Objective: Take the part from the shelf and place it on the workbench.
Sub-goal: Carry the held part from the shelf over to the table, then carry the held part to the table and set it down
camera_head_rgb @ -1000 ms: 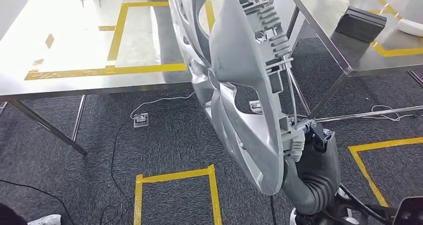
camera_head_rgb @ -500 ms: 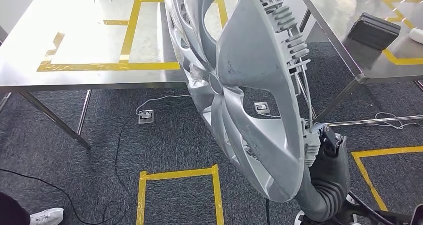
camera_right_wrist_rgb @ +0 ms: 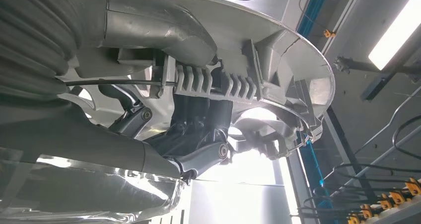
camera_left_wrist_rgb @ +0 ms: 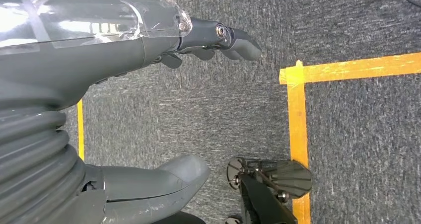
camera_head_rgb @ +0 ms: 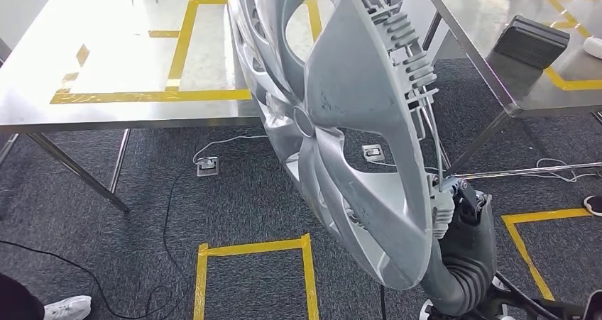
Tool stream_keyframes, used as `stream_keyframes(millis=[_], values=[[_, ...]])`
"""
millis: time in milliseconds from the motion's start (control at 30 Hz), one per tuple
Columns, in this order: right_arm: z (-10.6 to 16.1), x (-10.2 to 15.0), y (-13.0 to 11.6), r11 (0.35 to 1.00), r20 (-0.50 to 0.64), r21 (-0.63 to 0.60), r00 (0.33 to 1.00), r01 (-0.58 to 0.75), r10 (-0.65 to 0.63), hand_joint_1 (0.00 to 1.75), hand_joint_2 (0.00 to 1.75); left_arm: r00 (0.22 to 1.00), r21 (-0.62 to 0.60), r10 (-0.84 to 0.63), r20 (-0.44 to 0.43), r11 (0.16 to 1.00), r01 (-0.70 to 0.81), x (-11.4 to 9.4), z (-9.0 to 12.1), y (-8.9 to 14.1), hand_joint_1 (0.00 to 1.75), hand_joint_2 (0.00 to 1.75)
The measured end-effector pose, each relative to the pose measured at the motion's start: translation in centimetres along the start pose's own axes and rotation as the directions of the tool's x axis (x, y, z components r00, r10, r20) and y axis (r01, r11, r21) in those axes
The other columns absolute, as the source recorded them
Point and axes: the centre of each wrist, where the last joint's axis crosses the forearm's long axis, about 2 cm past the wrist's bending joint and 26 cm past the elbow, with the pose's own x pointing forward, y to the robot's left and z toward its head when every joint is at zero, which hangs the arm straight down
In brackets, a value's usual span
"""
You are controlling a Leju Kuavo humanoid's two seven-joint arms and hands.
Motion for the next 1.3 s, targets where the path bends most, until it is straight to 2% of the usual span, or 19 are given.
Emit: stream_keyframes(millis=[1300], values=[[-0.08,-0.11,0.08,1.000,0.005,0.012,1.000,0.012,-0.012,1.75,1.75,1.000,-0.003,-0.005,-0.006,1.000,0.005,0.00,-0.01,0.06,0.00,1.75]])
